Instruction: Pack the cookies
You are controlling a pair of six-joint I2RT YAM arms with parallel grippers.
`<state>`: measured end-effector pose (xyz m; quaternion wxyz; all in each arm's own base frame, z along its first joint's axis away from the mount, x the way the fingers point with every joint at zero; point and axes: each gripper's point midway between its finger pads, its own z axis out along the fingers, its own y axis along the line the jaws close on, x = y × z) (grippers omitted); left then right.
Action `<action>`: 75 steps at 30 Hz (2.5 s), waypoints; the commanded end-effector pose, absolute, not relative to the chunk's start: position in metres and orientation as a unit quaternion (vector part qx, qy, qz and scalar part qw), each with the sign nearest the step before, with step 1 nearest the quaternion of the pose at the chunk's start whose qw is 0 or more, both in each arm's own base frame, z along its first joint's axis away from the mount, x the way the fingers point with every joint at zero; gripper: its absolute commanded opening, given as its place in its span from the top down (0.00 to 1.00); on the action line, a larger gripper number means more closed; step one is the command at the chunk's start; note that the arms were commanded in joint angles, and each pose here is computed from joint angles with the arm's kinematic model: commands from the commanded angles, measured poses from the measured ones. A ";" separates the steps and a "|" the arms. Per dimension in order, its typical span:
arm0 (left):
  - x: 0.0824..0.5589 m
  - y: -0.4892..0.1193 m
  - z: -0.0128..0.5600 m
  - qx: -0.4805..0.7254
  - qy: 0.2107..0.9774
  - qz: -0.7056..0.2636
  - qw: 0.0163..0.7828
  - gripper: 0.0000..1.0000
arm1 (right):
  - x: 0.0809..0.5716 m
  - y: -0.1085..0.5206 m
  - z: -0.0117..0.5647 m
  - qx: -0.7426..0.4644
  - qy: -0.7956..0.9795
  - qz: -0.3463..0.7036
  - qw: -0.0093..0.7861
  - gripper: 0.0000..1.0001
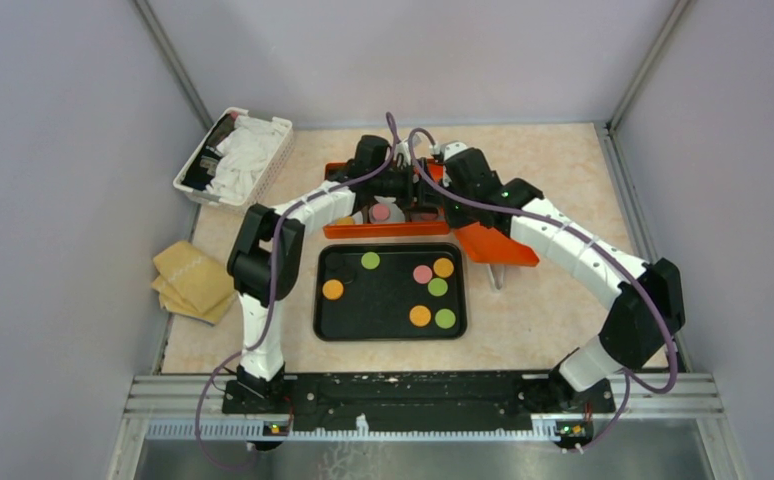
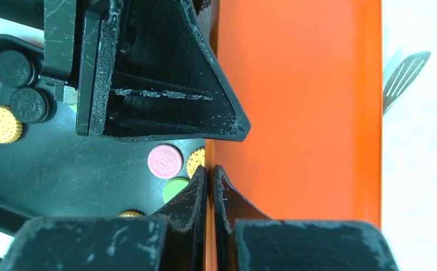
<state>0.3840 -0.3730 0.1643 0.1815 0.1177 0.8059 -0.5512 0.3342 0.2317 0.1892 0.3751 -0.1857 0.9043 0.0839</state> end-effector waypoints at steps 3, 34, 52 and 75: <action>0.371 -0.375 0.188 0.140 0.792 -0.559 0.204 0.27 | 0.348 0.256 0.224 -0.186 0.875 0.123 0.429 1.00; 0.405 -0.352 0.175 0.084 0.833 -0.501 0.218 1.00 | 0.336 0.256 0.268 -0.208 0.841 0.045 0.497 0.91; 0.449 -0.280 0.255 0.002 0.796 -0.575 0.191 1.00 | 0.297 0.264 0.246 -0.300 0.776 -0.044 0.554 0.34; 0.406 -0.240 0.305 0.025 0.737 -0.669 0.094 1.00 | 0.336 0.286 0.221 -0.290 0.688 -0.179 0.640 0.34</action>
